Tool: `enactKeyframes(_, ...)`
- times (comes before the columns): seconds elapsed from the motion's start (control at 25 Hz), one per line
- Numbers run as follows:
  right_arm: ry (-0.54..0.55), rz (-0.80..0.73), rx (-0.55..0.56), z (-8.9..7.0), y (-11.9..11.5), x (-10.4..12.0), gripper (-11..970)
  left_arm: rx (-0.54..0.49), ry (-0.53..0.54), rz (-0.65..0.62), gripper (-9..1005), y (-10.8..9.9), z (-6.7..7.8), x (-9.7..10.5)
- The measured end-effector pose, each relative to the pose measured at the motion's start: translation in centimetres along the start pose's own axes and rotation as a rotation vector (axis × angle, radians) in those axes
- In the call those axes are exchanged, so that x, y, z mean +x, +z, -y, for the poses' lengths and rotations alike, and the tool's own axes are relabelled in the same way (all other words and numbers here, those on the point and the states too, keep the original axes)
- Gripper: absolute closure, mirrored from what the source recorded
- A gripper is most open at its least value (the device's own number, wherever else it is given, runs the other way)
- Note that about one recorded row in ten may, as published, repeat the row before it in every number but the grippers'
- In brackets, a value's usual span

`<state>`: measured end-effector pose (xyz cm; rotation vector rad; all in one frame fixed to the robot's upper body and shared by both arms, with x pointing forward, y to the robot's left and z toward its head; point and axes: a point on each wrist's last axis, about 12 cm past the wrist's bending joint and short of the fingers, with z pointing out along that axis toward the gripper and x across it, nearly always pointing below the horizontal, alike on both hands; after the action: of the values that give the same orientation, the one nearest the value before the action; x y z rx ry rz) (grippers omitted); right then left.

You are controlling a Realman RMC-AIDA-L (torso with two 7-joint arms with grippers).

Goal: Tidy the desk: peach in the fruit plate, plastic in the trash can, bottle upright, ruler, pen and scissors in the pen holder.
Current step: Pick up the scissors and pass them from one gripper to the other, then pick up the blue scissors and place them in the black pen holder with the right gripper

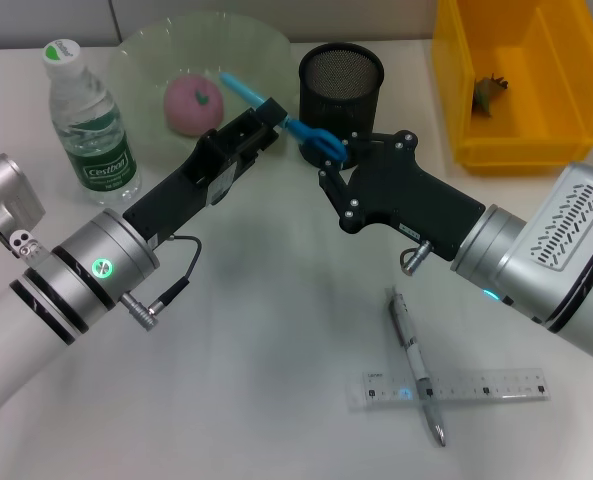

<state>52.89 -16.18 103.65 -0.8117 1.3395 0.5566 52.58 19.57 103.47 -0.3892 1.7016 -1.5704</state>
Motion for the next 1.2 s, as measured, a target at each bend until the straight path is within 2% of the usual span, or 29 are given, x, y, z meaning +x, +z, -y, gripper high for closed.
enactKeyframes(0.2, 0.000, 0.000, 0.000, 0.0, 0.0, 0.0, 891, 0.001, 0.003, 0.000, 556, 0.0, 0.0, 0.0)
enactKeyframes(0.48, 0.002, 0.006, 0.001, 0.0, -0.1, 0.0, 891, 0.001, 0.009, 0.000, 354, 0.0, 0.0, 0.0)
enactKeyframes(0.72, 0.010, 0.007, 0.007, 0.0, -0.2, 0.0, 891, -0.006, 0.069, 0.007, 308, -0.8, -0.3, -0.7)
enactKeyframes(0.84, 0.016, 0.007, 0.013, 0.1, -0.2, 0.0, 891, -0.028, 0.135, -0.013, 309, -2.0, -0.8, -1.3)
enactKeyframes(0.96, 0.020, 0.005, 0.016, 0.1, -0.3, 0.1, 891, -0.036, 0.253, -0.042, 311, -3.1, -1.0, -1.6)
enactKeyframes(1.04, 0.041, 0.003, 0.019, 0.2, -0.4, 0.1, 891, -0.034, 0.279, -0.048, 311, -3.3, -1.1, -1.5)
enactKeyframes(1.08, 0.052, 0.003, 0.020, 0.3, -0.4, 0.1, 891, -0.013, 0.403, -0.078, 312, -4.1, -1.0, -1.5)
enactKeyframes(1.12, 0.074, 0.001, 0.023, 0.5, -0.5, 0.1, 891, -0.013, 0.403, -0.078, 312, -4.1, -1.0, -1.5)
enactKeyframes(1.16, 0.096, 0.000, 0.026, 0.8, -0.5, 0.1, 891, 0.007, 0.498, -0.098, 312, -4.7, -0.9, -1.4)
enactKeyframes(1.2, 0.114, -0.002, 0.029, 1.0, -0.6, 0.1, 891, 0.016, 0.544, -0.110, 313, -4.9, -0.9, -1.3)
